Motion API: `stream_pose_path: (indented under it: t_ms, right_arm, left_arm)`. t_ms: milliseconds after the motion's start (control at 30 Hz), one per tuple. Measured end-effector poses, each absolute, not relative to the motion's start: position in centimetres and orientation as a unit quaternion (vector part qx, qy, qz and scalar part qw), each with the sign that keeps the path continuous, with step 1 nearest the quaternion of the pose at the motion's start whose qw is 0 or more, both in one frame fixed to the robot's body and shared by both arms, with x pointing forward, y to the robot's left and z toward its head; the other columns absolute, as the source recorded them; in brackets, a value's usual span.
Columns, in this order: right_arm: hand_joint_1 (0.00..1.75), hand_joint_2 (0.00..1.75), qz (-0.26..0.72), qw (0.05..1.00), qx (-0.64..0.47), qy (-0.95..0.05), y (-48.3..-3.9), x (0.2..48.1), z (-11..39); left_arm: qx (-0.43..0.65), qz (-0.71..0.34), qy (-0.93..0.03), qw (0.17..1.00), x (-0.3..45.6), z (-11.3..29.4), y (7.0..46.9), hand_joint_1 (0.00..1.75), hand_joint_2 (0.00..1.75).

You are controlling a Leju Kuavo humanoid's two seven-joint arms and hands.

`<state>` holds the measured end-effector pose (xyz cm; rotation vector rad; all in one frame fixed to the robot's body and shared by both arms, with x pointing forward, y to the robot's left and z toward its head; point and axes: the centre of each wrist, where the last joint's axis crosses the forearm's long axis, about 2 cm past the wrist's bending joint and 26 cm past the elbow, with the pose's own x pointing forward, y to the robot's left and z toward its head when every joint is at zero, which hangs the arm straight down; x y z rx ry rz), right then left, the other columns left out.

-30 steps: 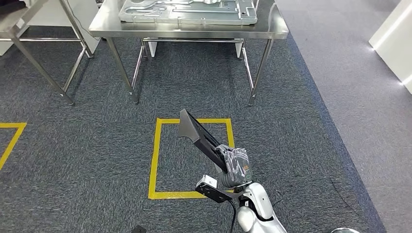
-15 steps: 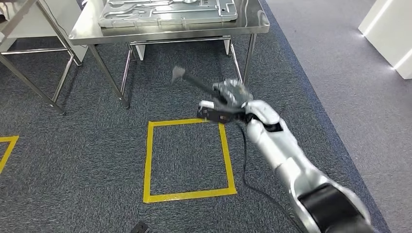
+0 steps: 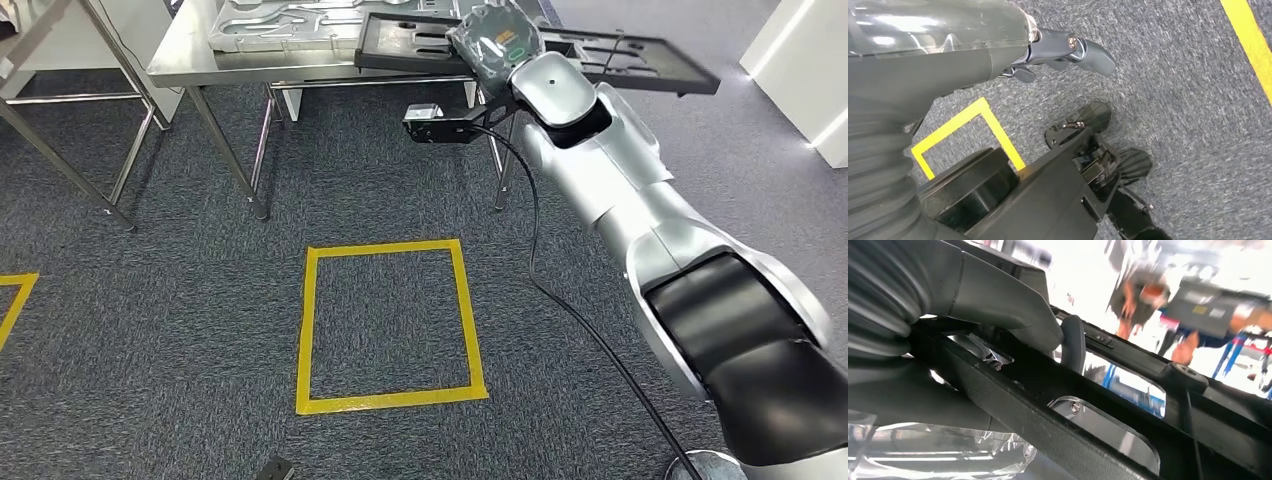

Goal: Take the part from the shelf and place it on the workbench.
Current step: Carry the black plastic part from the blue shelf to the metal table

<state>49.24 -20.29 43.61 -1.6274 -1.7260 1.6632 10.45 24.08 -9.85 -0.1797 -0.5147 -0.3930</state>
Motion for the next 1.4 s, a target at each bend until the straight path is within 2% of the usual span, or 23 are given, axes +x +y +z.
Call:
stream_pose_path:
  t_ms: [200,433,933,1133,1400]
  right_arm:
    - [1.75,1.75,0.574,0.037,-0.633,-0.518,-19.5,49.3,44.6]
    - [1.75,1.75,0.567,-0.004,-0.666,-0.484,-18.8,49.3,47.6]
    - [1.75,1.75,0.582,0.004,-0.670,-0.460,-19.9,50.1,46.2]
    - [1.75,1.75,0.604,0.011,-0.654,-0.456,-19.9,50.3,43.8]
    - [1.75,1.75,0.606,0.012,-0.654,-0.453,-19.9,50.4,43.9]
  left_arm:
    - [-0.089,-0.174,-0.248,0.949,10.4,-9.9,24.2,0.00,1.75]
    - [-0.094,-0.162,-0.253,0.949,10.4,-9.9,24.3,0.00,1.75]
    - [-0.097,-0.148,-0.250,0.952,10.0,-9.9,24.1,0.00,1.75]
    - [-0.096,-0.134,-0.239,0.957,9.4,-10.1,24.2,0.00,1.75]
    - [-0.092,-0.123,-0.234,0.960,9.3,-10.2,24.7,0.00,1.75]
